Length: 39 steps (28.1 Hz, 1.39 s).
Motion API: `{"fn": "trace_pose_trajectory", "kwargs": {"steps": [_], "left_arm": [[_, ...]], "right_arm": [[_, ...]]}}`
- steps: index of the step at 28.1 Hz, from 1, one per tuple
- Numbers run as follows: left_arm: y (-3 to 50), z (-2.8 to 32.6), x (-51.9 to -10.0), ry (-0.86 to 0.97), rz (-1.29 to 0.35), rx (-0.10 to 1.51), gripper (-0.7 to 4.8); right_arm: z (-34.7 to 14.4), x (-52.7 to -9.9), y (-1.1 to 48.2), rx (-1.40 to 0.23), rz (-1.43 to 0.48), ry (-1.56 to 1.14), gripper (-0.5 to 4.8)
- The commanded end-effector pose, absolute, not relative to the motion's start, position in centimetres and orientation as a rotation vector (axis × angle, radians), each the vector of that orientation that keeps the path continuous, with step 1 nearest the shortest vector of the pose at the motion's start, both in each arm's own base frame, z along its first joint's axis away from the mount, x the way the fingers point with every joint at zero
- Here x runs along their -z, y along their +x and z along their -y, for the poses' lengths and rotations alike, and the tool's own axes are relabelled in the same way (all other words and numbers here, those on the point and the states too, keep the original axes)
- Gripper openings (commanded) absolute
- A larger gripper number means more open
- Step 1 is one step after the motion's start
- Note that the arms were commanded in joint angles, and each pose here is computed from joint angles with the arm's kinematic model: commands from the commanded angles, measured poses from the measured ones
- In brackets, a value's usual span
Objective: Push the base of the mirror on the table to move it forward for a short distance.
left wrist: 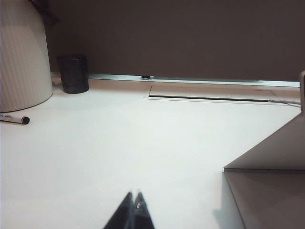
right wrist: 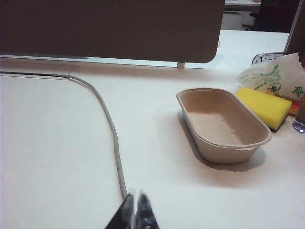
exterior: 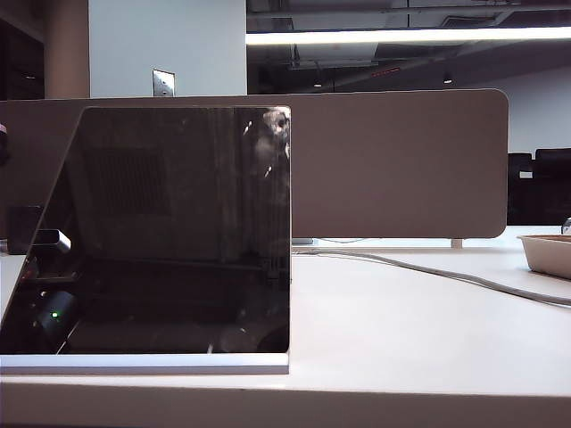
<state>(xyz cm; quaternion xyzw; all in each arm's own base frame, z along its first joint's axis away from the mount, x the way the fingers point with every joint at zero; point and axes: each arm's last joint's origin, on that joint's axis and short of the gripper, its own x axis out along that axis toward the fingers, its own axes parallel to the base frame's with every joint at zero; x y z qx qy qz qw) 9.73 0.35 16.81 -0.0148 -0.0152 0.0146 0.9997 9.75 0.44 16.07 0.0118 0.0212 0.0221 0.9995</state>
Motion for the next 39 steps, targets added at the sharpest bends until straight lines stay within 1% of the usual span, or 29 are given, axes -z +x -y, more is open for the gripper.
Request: {"fn": "trace_pose_trajectory", "kwargs": {"steps": [1,10,12,14,23,27,29,32,38,39], "left_arm": [[9.7,-0.3,-16.9,-0.025,0.041,-0.026,-0.05],[9.7,-0.3,-16.9,-0.025,0.041,-0.025,-0.05],[9.7,-0.3,-16.9,-0.025,0.041,-0.025,-0.05],[9.7,-0.3,-16.9,-0.025,0.041,-0.025,-0.05],[9.7,-0.3,-16.9,-0.025,0.041,-0.025,-0.05],[9.7,-0.3,-16.9,-0.025,0.04,-0.019,-0.05],[9.7,-0.1,-16.9,-0.026,0.04,-0.003,-0.05],[9.7,0.7,-16.9,-0.027,0.039,0.08,-0.05],[9.1,3.5,-16.9,-0.033,0.034,0.375,-0.05],[9.0,3.7,-16.9,-0.033,0.034,0.404,-0.05]], "right_arm": [[-0.4,-16.3,9.7,-0.044,-0.025,0.022,0.22],[-0.5,-16.3,9.7,-0.048,-0.025,0.022,0.22],[-0.8,-16.3,9.7,-0.082,-0.026,0.021,0.22],[-1.5,-16.3,9.6,-0.154,-0.026,0.02,0.22],[-5.5,-16.3,8.1,-0.598,-0.031,0.014,0.22],[-6.5,-16.3,7.3,-0.729,-0.032,0.012,0.22],[-6.7,-16.3,7.1,-0.752,-0.032,0.012,0.22],[-6.8,-16.3,7.0,-0.766,-0.032,0.012,0.22],[-6.8,-16.3,7.0,-0.765,-0.032,0.012,0.22],[-6.8,-16.3,7.0,-0.765,-0.032,0.012,0.22]]}}
